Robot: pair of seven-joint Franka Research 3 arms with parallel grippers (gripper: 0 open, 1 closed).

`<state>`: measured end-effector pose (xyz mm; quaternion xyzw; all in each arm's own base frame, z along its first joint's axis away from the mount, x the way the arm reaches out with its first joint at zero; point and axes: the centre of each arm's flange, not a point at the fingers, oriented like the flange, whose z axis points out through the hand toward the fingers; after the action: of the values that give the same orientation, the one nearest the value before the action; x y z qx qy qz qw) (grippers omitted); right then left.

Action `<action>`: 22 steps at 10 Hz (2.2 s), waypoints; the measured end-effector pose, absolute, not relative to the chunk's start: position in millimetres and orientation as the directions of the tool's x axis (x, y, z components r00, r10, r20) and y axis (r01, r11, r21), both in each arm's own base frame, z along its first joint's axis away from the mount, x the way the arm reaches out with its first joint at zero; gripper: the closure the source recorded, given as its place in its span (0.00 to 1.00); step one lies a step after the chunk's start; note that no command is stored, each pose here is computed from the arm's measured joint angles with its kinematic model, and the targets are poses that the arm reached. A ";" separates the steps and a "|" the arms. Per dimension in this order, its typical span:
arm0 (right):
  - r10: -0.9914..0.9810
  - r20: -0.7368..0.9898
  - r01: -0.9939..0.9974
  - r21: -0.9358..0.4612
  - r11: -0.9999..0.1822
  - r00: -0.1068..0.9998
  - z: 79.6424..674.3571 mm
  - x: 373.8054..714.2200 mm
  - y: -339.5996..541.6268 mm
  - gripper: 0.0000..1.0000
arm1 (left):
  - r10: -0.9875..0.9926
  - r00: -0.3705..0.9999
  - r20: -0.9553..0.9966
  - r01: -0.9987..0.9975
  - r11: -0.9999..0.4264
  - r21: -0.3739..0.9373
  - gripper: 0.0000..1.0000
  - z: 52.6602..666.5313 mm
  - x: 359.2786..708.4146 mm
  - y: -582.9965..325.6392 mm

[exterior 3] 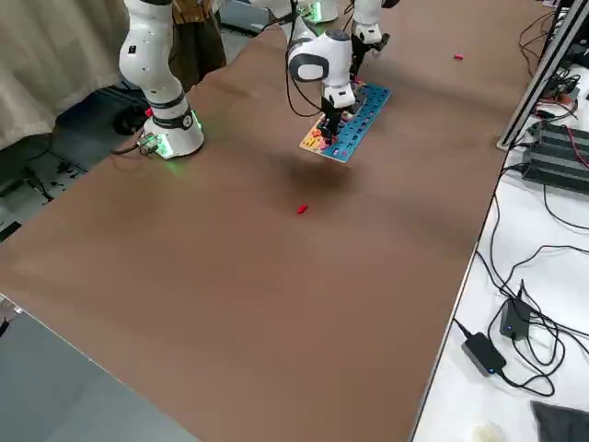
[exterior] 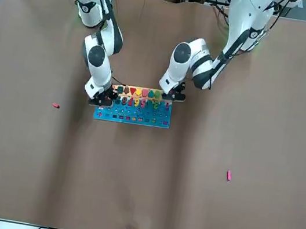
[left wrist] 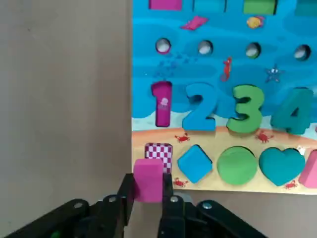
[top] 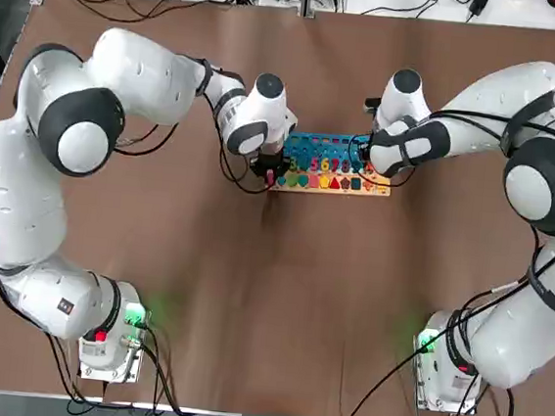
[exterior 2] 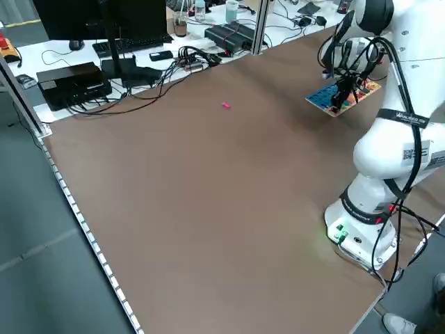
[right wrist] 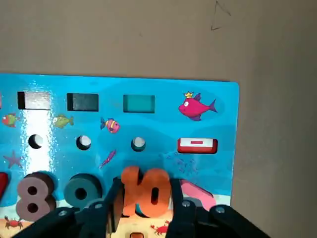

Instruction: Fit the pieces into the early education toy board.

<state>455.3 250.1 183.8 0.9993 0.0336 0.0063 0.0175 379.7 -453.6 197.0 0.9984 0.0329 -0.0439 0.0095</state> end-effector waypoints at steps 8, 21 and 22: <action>0.080 0.015 0.079 0.039 -0.996 0.997 183.4 453.5 250.5 0.57 | 0.066 0.993 -0.098 0.068 -0.998 0.015 0.74 189.9 381.2 -455.6; 0.093 0.006 0.092 0.042 -0.995 0.996 183.4 444.2 250.9 0.57 | 0.062 0.994 -0.088 0.063 -0.998 0.016 0.74 184.3 392.6 -458.0; 0.097 0.003 0.097 0.044 -0.994 0.995 183.3 442.5 251.8 0.57 | 0.063 0.994 -0.090 0.064 -0.998 0.015 0.74 182.7 393.0 -458.0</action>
<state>442.5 251.8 183.3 0.9986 0.0484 0.0027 0.0219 393.0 -458.0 182.7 0.9985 0.0318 -0.0447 0.0091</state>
